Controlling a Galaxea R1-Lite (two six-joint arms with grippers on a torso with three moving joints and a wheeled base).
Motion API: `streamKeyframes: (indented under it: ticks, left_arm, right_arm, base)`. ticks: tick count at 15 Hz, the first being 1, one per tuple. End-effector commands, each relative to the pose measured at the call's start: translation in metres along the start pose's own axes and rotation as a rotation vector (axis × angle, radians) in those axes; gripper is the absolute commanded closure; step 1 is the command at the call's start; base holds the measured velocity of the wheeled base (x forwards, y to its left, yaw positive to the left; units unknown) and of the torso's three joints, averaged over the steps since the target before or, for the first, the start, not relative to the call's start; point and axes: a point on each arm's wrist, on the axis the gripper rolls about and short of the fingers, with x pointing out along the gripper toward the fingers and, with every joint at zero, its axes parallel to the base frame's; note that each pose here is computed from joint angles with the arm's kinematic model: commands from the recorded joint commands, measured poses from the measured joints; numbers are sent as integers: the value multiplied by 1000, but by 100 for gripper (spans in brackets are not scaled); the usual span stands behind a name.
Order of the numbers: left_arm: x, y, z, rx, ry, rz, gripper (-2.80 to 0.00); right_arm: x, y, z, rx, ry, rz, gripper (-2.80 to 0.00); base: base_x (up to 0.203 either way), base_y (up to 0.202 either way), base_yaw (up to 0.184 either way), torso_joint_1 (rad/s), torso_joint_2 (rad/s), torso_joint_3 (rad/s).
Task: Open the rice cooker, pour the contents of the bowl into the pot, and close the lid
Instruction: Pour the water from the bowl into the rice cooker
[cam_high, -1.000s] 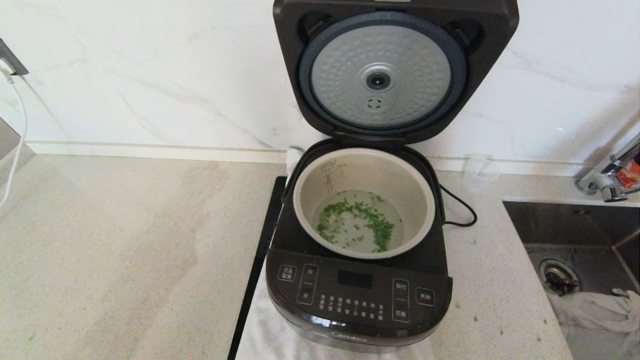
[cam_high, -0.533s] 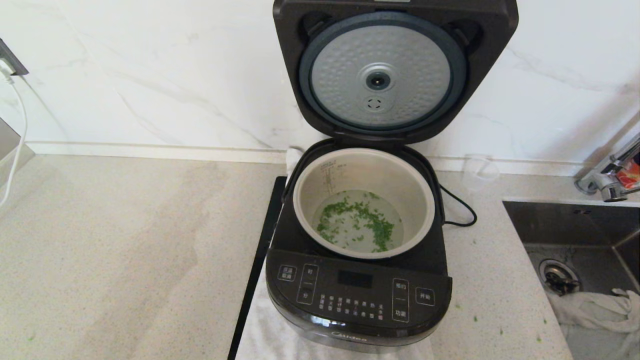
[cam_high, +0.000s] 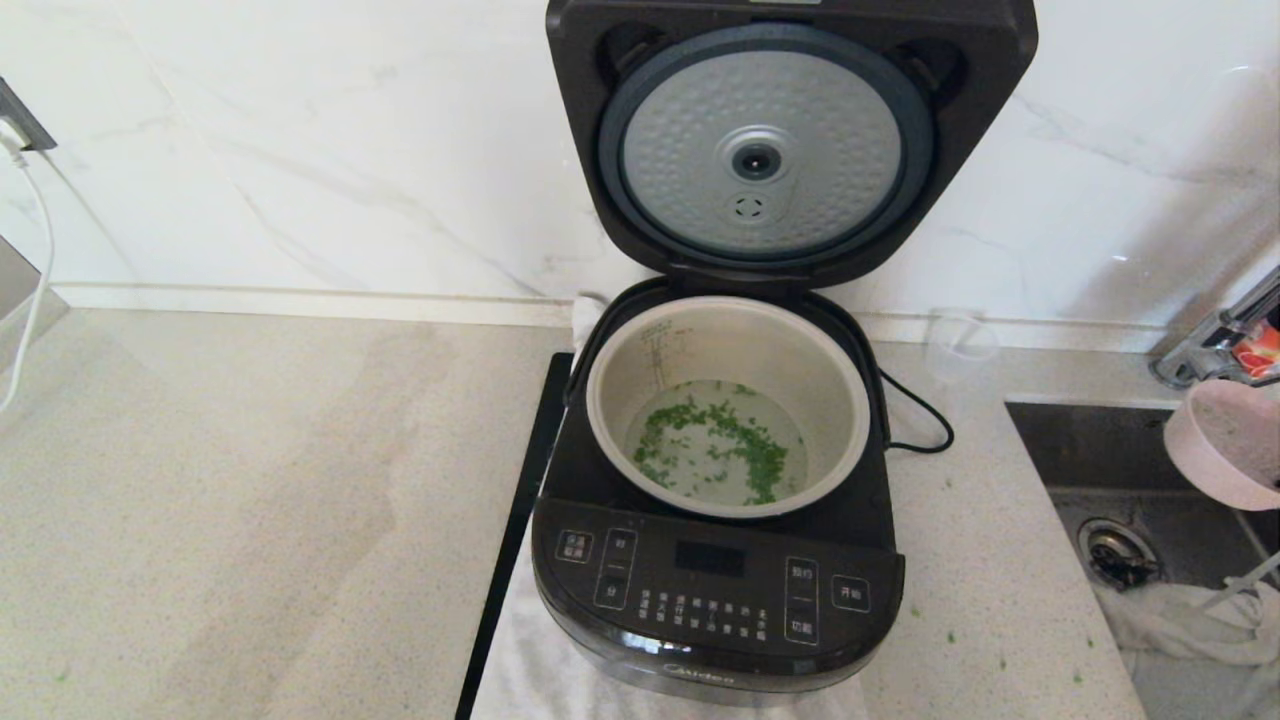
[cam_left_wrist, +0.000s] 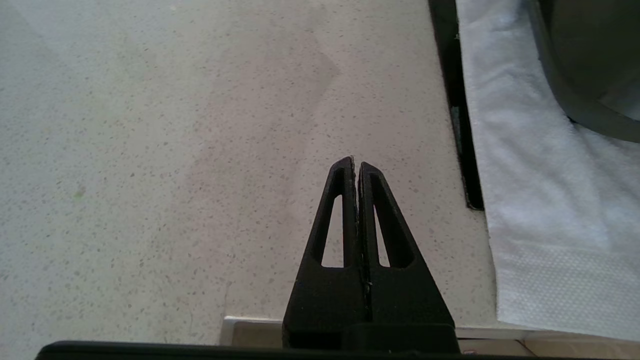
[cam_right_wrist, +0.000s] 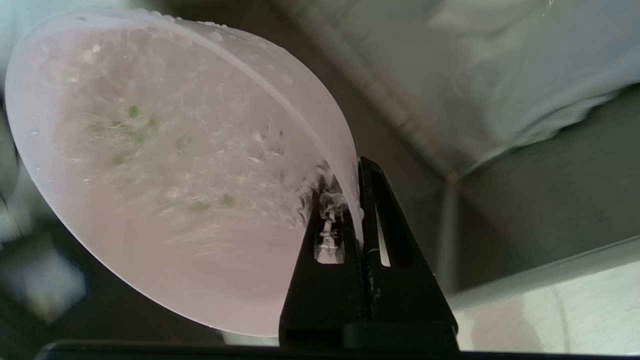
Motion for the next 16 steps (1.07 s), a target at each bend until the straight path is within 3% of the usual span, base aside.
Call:
streamKeyframes:
  ticks: [1, 5, 7, 13, 16]
  left_arm:
    - [0, 0, 0, 1, 0, -1, 0]
    - [0, 0, 0, 1, -2, -1, 0]
    - [0, 0, 0, 1, 0, -1, 0]
    - [0, 0, 0, 1, 0, -1, 0]
    - [0, 0, 0, 1, 0, -1, 0]
  right_arm:
    - [-29, 51, -45, -162, -20, 54, 0]
    - [-55, 108, -97, -335, 20, 97, 0]
    - [-75, 133, -112, -379, 34, 132, 0]
    - [-88, 174, -141, -474, 170, 160, 0]
    - [-83, 192, -155, -520, 185, 140, 0]
  base:
    - [0, 0, 0, 0, 0, 0]
    - [0, 0, 0, 0, 0, 0]
    - [0, 0, 0, 0, 0, 0]
    - [0, 0, 0, 0, 0, 0]
    - [0, 0, 0, 0, 0, 0]
